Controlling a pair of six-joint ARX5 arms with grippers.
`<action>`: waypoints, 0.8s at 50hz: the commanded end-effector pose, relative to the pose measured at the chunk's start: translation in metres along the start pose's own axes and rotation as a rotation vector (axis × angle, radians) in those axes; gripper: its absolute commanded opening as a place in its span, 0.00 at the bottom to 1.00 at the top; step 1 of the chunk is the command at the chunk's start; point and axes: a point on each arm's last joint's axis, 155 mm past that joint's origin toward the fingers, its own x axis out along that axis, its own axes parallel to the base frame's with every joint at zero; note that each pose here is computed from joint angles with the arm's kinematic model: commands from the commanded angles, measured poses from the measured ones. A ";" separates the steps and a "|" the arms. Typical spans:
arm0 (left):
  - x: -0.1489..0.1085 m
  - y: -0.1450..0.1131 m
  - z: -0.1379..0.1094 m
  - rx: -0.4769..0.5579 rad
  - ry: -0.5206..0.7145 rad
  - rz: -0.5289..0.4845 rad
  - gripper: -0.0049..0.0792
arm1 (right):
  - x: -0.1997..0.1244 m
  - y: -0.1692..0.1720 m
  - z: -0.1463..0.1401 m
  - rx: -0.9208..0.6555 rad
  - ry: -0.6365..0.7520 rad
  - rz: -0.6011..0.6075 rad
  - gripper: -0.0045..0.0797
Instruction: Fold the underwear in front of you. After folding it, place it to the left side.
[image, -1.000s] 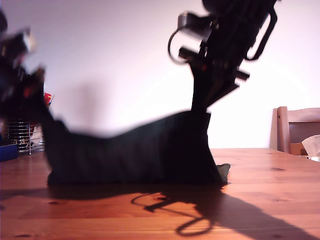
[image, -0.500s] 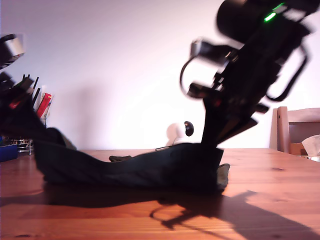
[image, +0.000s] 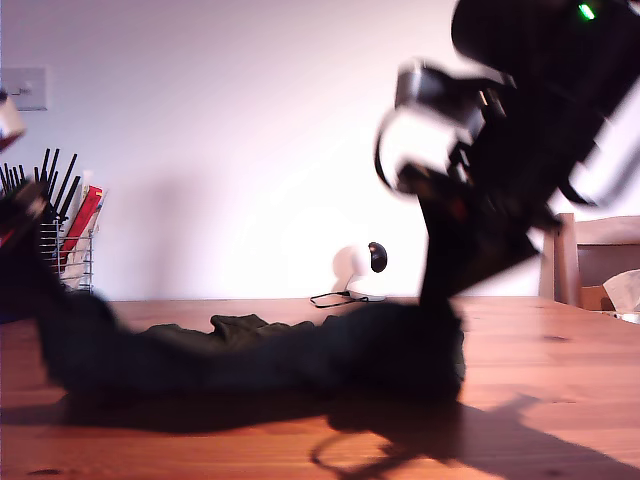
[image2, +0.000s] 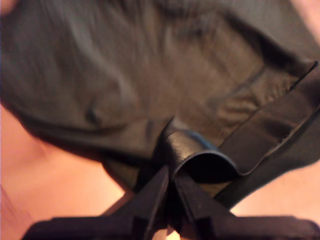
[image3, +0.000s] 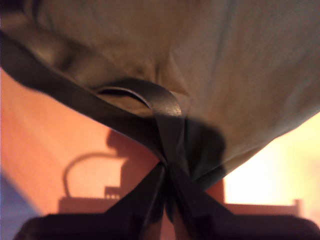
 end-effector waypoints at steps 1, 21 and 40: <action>0.000 -0.002 -0.007 -0.008 0.017 -0.007 0.09 | 0.003 0.005 -0.006 0.015 0.015 0.017 0.22; -0.003 -0.002 -0.020 -0.107 0.069 0.007 0.29 | -0.001 0.020 -0.043 0.043 0.162 0.096 0.46; -0.032 -0.010 0.015 -0.070 -0.068 0.039 0.27 | -0.017 0.020 -0.025 0.022 0.116 0.120 0.46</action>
